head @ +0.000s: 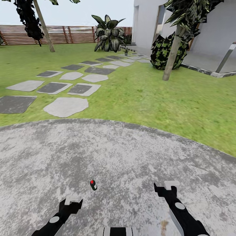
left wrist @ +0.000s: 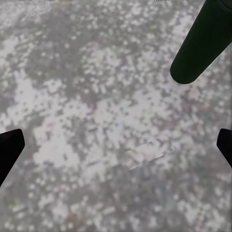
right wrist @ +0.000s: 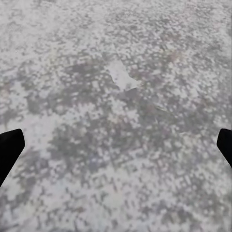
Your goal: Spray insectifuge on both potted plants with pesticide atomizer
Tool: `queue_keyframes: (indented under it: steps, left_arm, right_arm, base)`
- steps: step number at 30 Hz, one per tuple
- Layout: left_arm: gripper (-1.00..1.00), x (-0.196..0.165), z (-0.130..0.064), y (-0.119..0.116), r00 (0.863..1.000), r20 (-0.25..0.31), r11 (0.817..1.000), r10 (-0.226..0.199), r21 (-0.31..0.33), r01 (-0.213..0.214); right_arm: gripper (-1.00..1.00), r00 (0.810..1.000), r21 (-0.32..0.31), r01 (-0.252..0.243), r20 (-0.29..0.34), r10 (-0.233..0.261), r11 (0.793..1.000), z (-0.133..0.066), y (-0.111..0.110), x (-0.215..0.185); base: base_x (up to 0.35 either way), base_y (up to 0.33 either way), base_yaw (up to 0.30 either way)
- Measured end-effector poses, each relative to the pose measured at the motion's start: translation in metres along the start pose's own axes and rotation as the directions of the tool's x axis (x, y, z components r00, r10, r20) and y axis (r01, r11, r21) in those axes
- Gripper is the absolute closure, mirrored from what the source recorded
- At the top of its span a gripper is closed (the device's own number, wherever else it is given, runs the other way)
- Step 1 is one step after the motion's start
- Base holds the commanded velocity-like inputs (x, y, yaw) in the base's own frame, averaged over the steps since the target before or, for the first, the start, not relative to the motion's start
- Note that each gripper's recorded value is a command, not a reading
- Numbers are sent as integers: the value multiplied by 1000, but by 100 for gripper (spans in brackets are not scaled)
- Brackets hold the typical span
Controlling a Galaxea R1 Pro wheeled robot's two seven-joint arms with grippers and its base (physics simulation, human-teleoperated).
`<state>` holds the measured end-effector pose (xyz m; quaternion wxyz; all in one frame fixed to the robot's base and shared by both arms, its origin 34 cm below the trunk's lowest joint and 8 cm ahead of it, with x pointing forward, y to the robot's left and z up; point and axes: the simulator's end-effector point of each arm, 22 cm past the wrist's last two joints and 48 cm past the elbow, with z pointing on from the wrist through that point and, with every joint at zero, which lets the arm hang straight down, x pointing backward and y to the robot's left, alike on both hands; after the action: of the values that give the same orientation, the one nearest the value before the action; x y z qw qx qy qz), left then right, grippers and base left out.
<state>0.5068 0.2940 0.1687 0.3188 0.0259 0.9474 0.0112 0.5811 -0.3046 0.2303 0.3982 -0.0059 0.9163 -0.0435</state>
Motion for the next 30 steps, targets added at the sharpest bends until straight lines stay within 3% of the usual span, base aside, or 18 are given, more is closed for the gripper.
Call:
queue_keyframes:
  steps: [12,30]
  left_arm:
    - [-100,0,0,-1,1000,1,1000,-1,1,1]
    - [-100,-9,0,-4,1000,17,1000,6,7,-6]
  right_arm:
    - [-100,1000,0,0,1,0,1000,0,0,0]
    - [-100,1000,-2,2,0,-2,1000,-1,1,0]
  base:
    - [64,-143,20]
    - [20,-7,50]
